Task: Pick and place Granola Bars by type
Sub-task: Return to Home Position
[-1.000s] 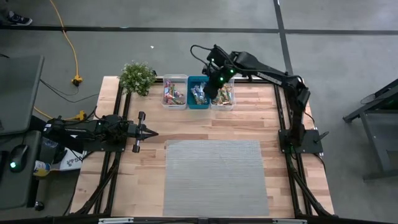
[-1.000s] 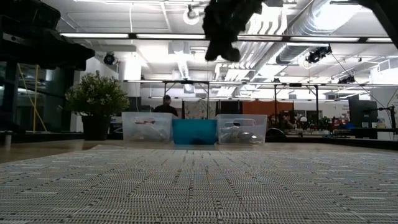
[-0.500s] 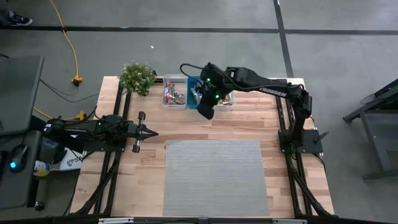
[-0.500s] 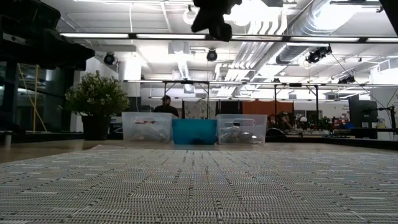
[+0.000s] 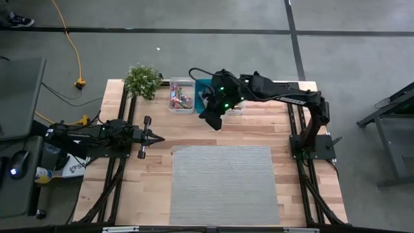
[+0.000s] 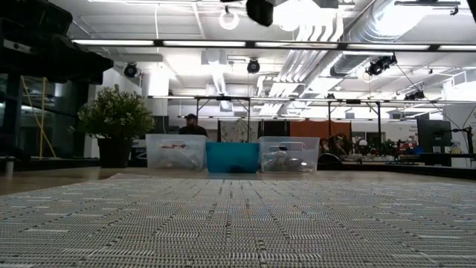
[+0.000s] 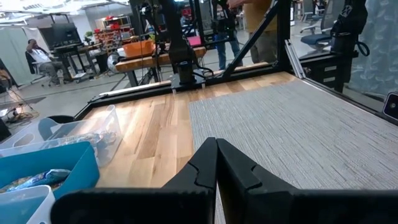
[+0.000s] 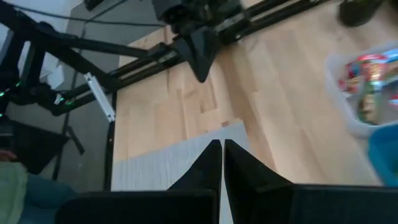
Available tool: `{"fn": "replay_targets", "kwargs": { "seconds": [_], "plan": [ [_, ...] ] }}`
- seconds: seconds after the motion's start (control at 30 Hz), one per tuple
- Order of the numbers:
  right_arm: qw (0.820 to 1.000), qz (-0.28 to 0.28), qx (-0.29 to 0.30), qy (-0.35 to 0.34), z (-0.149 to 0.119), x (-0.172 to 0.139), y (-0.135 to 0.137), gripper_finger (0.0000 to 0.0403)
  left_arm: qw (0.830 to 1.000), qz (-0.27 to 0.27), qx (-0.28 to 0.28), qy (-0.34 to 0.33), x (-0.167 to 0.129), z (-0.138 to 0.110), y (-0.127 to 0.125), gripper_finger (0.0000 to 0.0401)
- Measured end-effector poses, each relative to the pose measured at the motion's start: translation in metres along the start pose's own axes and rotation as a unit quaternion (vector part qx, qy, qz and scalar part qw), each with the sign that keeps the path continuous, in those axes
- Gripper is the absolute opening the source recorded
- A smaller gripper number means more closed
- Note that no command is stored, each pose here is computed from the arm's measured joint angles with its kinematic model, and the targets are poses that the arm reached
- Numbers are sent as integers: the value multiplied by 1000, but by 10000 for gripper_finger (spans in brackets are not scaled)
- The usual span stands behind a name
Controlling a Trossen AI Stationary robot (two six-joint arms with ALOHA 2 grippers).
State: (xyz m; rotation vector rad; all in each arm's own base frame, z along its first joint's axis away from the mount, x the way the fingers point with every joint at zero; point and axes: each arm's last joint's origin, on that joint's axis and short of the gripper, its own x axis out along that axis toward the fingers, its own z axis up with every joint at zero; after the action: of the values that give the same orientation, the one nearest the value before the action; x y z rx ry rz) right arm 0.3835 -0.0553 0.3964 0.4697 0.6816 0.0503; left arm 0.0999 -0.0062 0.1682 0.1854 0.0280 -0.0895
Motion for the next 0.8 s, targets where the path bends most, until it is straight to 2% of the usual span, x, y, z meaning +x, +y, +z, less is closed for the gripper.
{"fn": "replay_targets", "kwargs": {
  "seconds": [0.3,0.6,0.8],
  "plan": [
    [1000,-17,-7,-24,-7,-61,20,0,1000,0,0,0,0,0,0,1],
    [995,-61,-28,-73,-28,-148,40,0,1000,0,0,0,0,0,0,1],
    [991,-80,-40,-103,-48,-195,49,0,1000,0,0,0,0,0,0,1]
  ]
}}
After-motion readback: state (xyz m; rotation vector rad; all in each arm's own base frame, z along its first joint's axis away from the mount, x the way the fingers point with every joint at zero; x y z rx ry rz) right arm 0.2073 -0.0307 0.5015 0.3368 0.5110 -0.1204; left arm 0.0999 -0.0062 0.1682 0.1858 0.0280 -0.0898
